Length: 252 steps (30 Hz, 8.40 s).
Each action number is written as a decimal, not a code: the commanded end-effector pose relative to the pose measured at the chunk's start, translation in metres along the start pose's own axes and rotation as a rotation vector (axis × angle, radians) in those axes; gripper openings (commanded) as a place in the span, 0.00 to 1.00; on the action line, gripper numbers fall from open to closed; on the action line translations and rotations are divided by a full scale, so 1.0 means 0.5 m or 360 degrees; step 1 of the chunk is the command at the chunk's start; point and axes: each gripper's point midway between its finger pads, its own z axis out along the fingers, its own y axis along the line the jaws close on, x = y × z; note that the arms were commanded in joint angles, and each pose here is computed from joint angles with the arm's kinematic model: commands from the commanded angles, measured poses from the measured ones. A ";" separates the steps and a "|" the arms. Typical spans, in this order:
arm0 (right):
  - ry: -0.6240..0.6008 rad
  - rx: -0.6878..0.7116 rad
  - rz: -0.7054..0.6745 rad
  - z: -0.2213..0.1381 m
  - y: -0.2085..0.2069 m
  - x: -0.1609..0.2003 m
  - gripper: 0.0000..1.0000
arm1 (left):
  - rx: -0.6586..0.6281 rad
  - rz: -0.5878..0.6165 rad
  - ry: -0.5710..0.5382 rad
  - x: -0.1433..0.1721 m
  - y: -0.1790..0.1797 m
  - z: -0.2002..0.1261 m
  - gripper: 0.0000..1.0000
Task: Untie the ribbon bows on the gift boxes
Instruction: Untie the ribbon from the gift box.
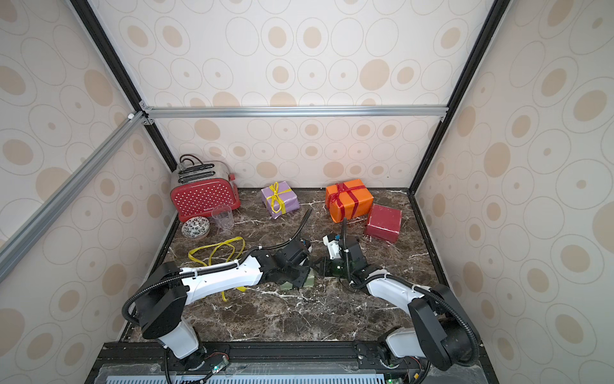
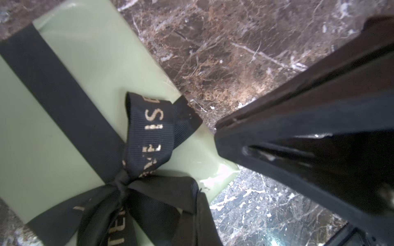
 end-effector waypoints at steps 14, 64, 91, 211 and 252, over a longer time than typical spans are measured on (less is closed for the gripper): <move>0.0243 0.0059 -0.0001 0.056 -0.012 0.056 0.00 | -0.0142 0.0053 -0.0153 -0.032 0.038 -0.054 0.00; 0.0439 0.0295 0.0084 0.082 -0.079 0.091 0.00 | -0.0637 -0.0583 -0.1294 -0.062 0.260 -0.401 0.00; 0.0464 0.0292 0.0095 0.088 -0.081 0.094 0.00 | -0.0694 -0.0734 -0.1268 -0.083 0.307 -0.395 0.06; 0.0807 0.0654 -0.1123 0.112 0.016 0.034 0.32 | -0.0150 -0.0740 -0.1334 0.059 0.299 -0.326 0.75; -0.0177 0.0606 0.0037 0.004 -0.073 -0.080 0.00 | -0.0124 -0.0721 -0.1312 0.057 0.291 -0.323 0.75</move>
